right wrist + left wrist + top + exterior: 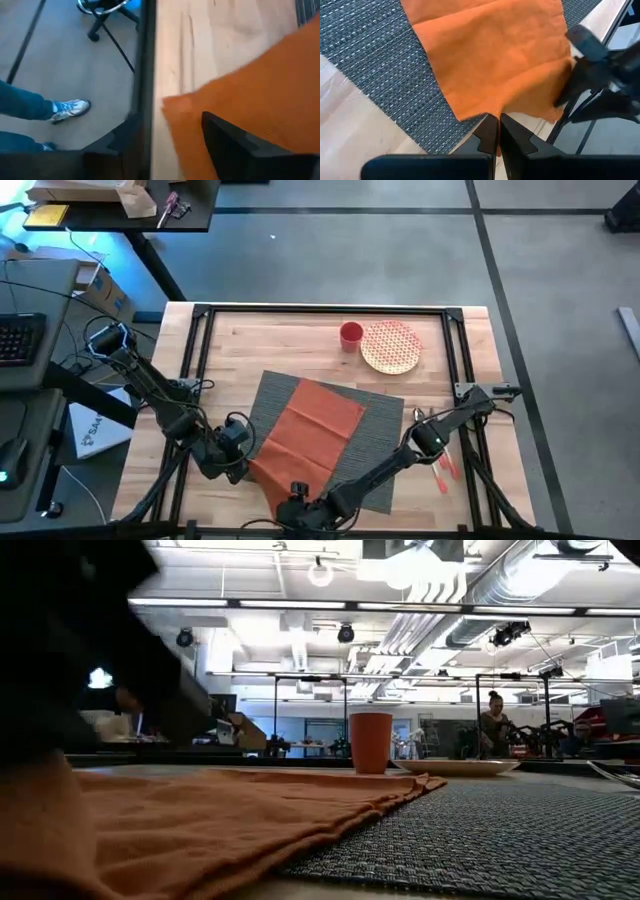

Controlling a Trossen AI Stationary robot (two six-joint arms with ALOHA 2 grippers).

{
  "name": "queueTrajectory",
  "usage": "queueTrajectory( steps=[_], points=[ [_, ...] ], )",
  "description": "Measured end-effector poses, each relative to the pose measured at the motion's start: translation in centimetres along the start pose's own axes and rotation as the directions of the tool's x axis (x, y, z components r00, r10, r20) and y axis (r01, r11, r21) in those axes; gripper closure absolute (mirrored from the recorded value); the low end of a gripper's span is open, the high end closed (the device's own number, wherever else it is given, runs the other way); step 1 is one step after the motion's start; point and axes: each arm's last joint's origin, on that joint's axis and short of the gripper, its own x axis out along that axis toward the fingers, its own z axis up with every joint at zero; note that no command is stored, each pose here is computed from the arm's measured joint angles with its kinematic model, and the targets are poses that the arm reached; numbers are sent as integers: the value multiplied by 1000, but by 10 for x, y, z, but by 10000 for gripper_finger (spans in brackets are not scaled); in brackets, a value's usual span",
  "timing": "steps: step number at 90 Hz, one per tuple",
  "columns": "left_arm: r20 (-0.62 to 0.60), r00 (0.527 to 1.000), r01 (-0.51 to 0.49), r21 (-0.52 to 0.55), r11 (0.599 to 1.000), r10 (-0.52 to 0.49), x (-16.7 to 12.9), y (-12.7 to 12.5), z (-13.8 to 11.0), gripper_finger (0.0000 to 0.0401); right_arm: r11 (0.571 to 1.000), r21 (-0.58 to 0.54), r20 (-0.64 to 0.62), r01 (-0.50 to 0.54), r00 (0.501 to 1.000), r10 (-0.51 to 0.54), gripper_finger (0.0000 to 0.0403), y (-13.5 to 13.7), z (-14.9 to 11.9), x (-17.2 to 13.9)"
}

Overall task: Set table place
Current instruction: Fold the orange table napkin

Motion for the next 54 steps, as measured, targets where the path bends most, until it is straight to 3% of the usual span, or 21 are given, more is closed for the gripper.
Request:
queueTrajectory(
  steps=[17,31,54],
  points=[
    [2,1000,-3,8,1000,3,0,0,0,401,1000,-20,-25,-17,1000,17,301,-9,-6,14],
    [-4,1000,18,1,1000,-18,0,-2,0,401,997,74,-115,-26,993,35,388,-18,-6,14],
    [-118,961,243,-65,968,-249,-5,-23,-5,401,977,213,-141,-7,989,38,403,6,19,-46]
  ],
)
